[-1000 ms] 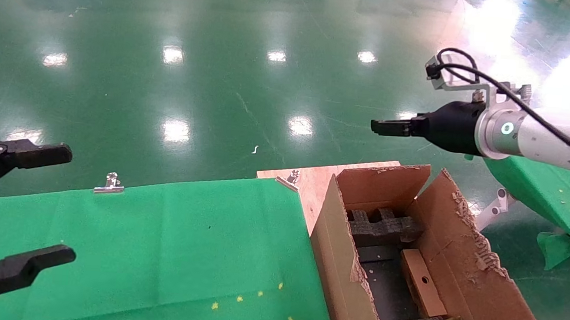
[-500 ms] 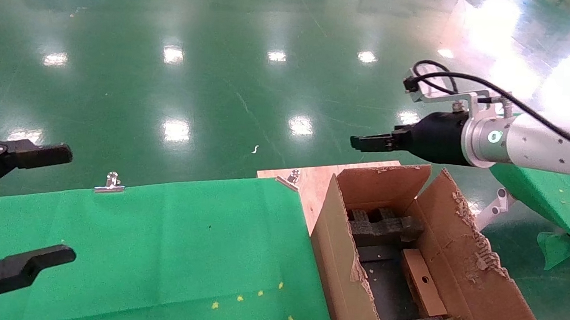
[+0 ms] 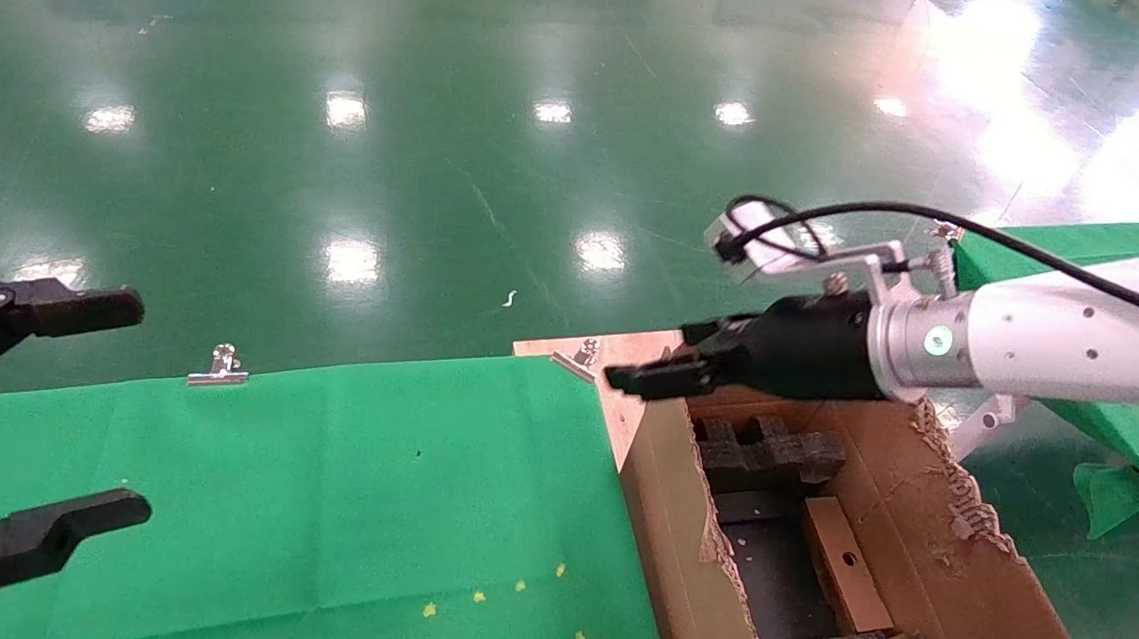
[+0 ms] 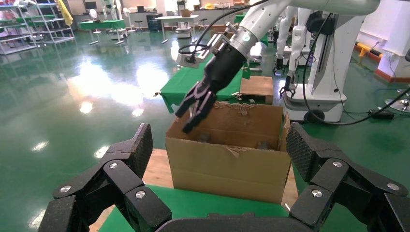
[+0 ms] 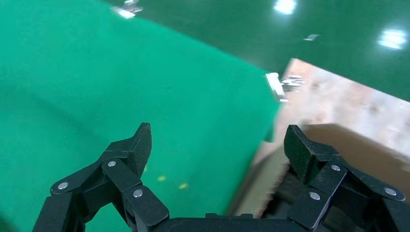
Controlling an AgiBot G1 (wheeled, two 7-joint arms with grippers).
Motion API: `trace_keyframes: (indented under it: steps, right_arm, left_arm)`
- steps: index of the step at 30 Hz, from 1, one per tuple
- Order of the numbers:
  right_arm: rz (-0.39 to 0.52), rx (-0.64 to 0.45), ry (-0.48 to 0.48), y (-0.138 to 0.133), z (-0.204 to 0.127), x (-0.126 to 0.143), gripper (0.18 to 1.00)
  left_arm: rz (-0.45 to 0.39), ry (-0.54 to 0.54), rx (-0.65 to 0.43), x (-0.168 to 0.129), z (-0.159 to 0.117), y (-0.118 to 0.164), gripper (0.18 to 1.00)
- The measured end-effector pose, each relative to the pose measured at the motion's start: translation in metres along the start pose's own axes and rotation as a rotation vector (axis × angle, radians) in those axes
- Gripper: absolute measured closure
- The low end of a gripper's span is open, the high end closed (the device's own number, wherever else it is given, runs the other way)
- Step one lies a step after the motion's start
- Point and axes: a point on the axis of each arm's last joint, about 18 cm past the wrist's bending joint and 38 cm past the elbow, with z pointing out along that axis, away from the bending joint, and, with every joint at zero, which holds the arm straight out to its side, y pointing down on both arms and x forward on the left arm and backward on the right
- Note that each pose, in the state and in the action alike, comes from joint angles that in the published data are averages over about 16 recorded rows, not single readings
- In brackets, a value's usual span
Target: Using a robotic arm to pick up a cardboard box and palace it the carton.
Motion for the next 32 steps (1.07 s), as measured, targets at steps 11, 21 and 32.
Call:
trace_keyframes:
  steps: [11,21,32]
  right_arm:
    - [-0.130,0.071,-0.261,0.006,-0.004,-0.040,0.178]
    - [-0.277,0.231,-0.477,0.008,-0.023,-0.072,0.178]
    - [-0.401,0.408,-0.603,0.009,-0.047,-0.089,0.178]
  left_arm:
    - [0.000,0.000,0.000,0.000,0.000,0.000,0.183]
    - [0.000,0.000,0.000,0.000,0.000,0.000,0.183]
    - [0.000,0.000,0.000,0.000,0.000,0.000,0.183]
